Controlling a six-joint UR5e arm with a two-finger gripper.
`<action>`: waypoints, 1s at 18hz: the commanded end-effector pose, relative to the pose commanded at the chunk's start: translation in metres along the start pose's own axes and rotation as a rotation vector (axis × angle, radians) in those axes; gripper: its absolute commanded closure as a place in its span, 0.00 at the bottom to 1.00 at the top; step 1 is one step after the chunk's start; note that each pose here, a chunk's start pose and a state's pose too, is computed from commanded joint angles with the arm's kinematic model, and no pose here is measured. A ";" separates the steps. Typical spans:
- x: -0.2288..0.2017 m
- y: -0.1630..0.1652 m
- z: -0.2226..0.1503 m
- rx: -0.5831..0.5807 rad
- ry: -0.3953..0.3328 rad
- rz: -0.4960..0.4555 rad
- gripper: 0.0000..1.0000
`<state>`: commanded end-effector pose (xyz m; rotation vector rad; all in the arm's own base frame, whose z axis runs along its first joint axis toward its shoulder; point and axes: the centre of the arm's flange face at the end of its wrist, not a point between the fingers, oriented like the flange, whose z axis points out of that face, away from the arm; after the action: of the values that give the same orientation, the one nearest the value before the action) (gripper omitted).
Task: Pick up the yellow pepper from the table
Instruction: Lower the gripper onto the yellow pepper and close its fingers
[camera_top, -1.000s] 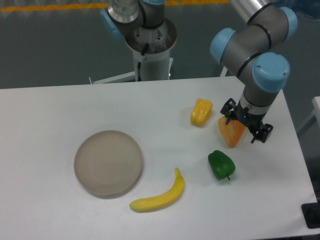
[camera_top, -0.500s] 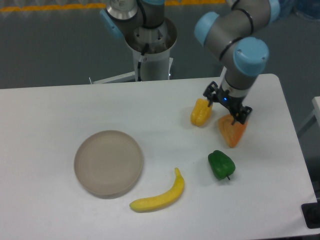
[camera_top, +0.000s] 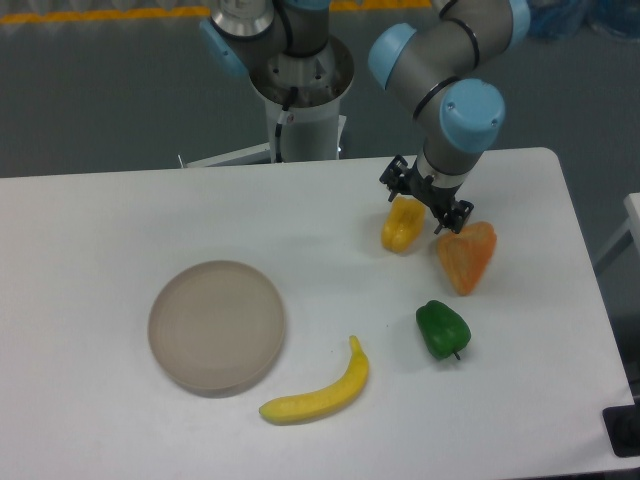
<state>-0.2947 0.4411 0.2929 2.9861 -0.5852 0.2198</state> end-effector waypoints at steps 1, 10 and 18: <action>0.000 -0.001 0.004 0.000 -0.002 -0.008 0.00; 0.006 0.000 0.035 -0.024 0.038 -0.018 0.00; 0.010 -0.003 0.052 -0.029 0.025 -0.005 0.50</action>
<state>-0.2780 0.4343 0.2434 2.9523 -0.5739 0.2463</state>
